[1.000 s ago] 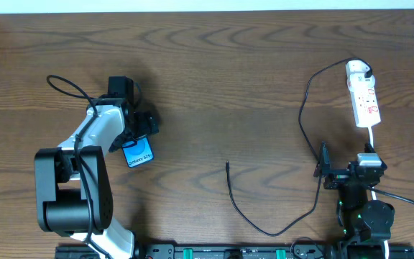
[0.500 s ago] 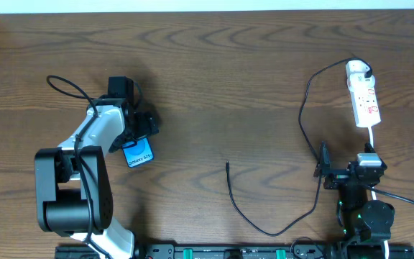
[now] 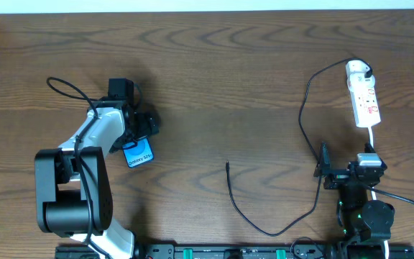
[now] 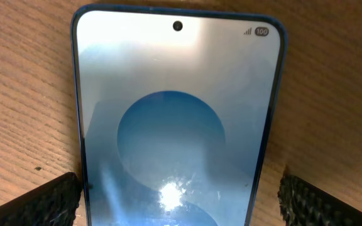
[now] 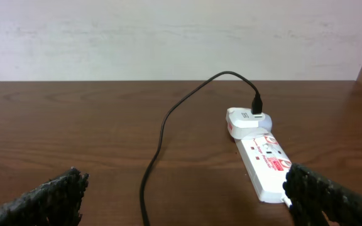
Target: Plug charger to phone and switch on socket
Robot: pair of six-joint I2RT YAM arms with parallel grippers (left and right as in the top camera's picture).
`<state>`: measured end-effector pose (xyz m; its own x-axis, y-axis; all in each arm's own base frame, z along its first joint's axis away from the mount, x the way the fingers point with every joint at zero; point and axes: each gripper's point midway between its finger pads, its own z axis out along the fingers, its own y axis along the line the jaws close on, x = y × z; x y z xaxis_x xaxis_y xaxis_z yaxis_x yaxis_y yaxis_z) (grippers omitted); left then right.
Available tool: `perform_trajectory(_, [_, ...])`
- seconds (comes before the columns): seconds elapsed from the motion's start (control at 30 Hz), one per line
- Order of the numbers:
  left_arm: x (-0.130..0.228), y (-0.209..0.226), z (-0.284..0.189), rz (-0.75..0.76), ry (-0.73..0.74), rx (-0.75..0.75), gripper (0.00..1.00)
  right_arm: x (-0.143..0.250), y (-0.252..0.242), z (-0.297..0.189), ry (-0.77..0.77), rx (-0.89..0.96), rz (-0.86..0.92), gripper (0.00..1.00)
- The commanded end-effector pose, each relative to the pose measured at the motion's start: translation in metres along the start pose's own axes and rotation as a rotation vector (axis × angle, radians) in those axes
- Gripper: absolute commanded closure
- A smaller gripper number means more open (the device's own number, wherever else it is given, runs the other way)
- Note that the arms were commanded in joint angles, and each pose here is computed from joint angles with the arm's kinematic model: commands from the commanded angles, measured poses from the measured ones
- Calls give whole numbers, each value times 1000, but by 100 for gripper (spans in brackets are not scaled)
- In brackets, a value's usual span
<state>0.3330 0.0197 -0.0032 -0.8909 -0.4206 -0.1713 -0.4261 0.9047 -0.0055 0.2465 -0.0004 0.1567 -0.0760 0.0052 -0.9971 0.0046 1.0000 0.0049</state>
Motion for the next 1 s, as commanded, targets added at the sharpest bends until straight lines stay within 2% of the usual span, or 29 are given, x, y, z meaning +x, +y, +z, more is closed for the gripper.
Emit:
perform_trajectory(0.0, [13, 11, 10, 10, 32, -46, 0, 0, 0, 0, -1, 1, -14, 1])
perform_trajectory(0.37, [13, 11, 10, 29, 35, -46, 0, 0, 0, 0, -1, 1, -14, 1])
perform_trajectory(0.7, [14, 11, 10, 30, 37, -47, 7, 0, 0, 0, -1, 1, -14, 1])
perform_trajectory(0.97, [16, 12, 10, 38, 47, -50, 8, 0, 0, 0, -1, 1, -14, 1])
